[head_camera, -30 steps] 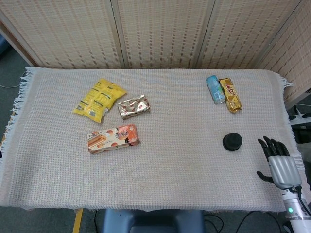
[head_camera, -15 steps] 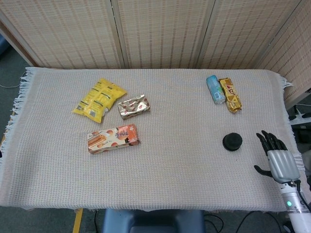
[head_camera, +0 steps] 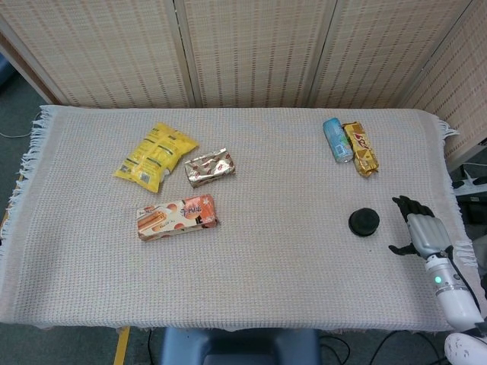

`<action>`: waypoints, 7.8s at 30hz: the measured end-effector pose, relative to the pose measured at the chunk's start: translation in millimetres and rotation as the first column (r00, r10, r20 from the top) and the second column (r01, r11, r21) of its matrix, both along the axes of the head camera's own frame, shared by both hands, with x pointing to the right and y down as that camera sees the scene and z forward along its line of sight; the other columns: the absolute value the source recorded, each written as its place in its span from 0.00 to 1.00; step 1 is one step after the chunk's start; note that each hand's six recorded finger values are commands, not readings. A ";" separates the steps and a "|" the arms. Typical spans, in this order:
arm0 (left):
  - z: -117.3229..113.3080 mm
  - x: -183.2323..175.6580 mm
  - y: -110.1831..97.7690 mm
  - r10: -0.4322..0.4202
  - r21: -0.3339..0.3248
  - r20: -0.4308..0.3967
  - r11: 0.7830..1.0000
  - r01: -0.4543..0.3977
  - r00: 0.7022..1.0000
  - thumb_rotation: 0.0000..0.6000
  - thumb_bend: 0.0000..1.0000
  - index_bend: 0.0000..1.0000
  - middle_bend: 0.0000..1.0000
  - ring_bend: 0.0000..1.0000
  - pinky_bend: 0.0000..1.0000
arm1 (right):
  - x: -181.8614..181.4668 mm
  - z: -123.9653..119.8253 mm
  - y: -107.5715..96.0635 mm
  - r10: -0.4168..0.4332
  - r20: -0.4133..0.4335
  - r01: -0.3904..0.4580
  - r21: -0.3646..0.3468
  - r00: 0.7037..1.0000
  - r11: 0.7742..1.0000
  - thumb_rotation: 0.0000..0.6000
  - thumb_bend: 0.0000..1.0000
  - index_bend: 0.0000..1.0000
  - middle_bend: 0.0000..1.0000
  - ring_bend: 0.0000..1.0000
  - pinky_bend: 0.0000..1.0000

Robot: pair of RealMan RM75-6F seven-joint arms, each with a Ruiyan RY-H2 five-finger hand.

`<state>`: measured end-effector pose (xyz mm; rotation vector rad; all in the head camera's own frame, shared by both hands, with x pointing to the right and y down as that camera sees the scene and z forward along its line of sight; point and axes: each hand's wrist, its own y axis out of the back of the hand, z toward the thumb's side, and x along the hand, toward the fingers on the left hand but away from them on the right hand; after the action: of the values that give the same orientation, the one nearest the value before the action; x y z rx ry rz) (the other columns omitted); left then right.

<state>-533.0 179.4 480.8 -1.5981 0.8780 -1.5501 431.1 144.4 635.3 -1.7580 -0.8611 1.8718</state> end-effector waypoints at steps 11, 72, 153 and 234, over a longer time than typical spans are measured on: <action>-1.4 -2.7 -1.3 -0.013 -0.001 -0.001 1.000 0.013 1.000 1.00 0.53 0.53 0.16 0.20 0.53 | -30.5 38.9 -21.6 -0.030 0.038 0.034 -0.125 0.999 0.992 1.00 0.10 0.00 0.00 0.00 0.08; -3.7 -3.2 -0.9 -0.016 0.000 -0.010 1.000 0.016 1.000 1.00 0.53 0.53 0.17 0.20 0.53 | -37.9 71.5 -48.7 -0.045 -0.022 0.047 0.078 0.999 0.996 1.00 0.26 0.71 0.58 0.64 0.71; -0.4 -4.1 -0.7 -0.030 -0.025 0.004 0.999 0.030 1.000 1.00 0.53 0.53 0.17 0.20 0.53 | -39.7 88.2 -40.2 0.015 0.045 -0.008 -0.145 0.999 0.989 1.00 0.25 0.58 0.46 0.47 0.59; -0.6 -4.4 -0.7 -0.030 -0.026 0.007 0.999 0.030 1.000 1.00 0.53 0.53 0.17 0.20 0.53 | -56.9 56.0 -29.7 -0.152 0.023 0.147 0.153 0.988 0.977 1.00 0.17 0.55 0.41 0.44 0.51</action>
<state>-537.3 178.7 480.3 -1.6035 0.8852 -1.5932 374.2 114.6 691.3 -1.7167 -0.8351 1.6414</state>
